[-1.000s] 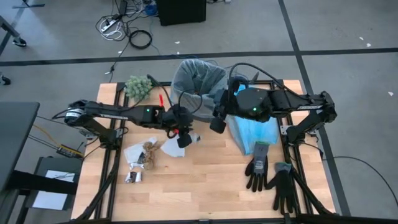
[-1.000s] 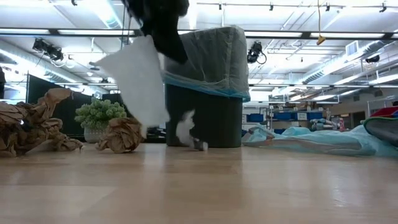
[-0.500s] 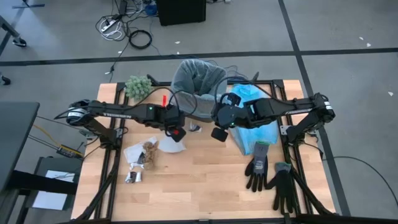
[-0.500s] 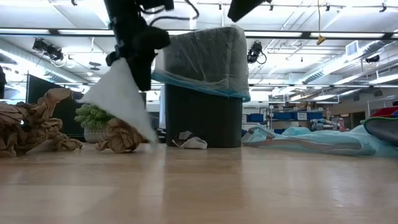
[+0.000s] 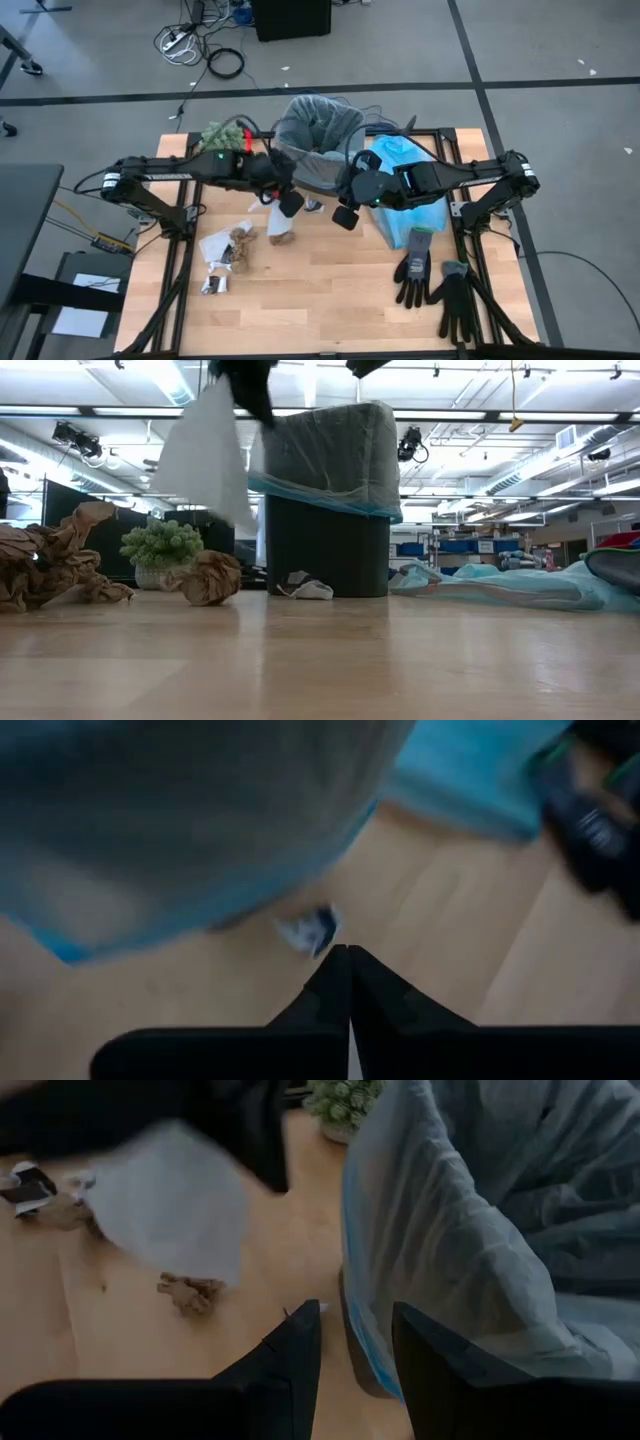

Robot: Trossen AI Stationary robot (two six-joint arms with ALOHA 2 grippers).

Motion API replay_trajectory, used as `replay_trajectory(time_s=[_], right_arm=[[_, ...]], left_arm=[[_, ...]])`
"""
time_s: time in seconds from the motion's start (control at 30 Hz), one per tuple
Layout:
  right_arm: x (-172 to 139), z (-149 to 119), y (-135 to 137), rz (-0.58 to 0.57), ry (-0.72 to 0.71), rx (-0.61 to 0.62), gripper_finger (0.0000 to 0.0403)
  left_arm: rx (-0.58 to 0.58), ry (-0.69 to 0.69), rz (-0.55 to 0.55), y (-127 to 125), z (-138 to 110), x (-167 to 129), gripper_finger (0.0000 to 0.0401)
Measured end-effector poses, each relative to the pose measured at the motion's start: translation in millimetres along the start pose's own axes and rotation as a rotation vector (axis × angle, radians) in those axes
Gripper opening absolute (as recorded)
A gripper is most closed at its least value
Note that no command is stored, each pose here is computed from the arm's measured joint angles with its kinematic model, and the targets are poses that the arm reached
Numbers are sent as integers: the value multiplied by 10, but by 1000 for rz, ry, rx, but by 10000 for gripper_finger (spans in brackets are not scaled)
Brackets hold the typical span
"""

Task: Place trash/remove bag and relplace
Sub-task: Put the white napkin into the trash bin, then put the white paper into the trash bin

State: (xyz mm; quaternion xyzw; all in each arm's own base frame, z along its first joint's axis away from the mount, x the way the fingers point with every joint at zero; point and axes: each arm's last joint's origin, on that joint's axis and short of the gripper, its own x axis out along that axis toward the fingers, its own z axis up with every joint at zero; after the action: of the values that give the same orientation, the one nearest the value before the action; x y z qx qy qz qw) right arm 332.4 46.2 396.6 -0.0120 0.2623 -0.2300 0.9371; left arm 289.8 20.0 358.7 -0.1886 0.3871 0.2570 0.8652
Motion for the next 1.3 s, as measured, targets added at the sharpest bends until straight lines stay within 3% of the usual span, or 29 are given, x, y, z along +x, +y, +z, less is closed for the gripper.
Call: replay_trajectory(time_s=[0.2, 0.33, 0.47, 0.57, 0.83, 1.0, 1.17, 1.3], right_arm=[[-35, -3, 46, 15, -7, -59, 112], [-36, -3, 47, 13, -8, -59, 112], [-37, 14, 49, 3, -26, -47, 112], [-60, 30, 81, 16, -46, -35, 112], [-140, 22, 187, 24, -73, -4, 112], [-186, 6, 238, 15, -81, 15, 112], [-213, -10, 270, 20, -78, 26, 112], [-225, -23, 267, -18, -79, 55, 112]], left_arm=[[77, -233, -4, 50, 449, -535, 5], [67, -483, 92, 176, 774, -826, 5], [10, -719, 144, 310, 1061, -927, 4], [-29, -819, 151, 389, 1230, -872, 4], [-44, -850, 95, 522, 1546, -293, 7], [-40, -772, -29, 583, 1627, 126, 15], [-37, -681, -145, 606, 1637, 444, 71], [-53, -657, -315, 594, 1657, 429, 144]])
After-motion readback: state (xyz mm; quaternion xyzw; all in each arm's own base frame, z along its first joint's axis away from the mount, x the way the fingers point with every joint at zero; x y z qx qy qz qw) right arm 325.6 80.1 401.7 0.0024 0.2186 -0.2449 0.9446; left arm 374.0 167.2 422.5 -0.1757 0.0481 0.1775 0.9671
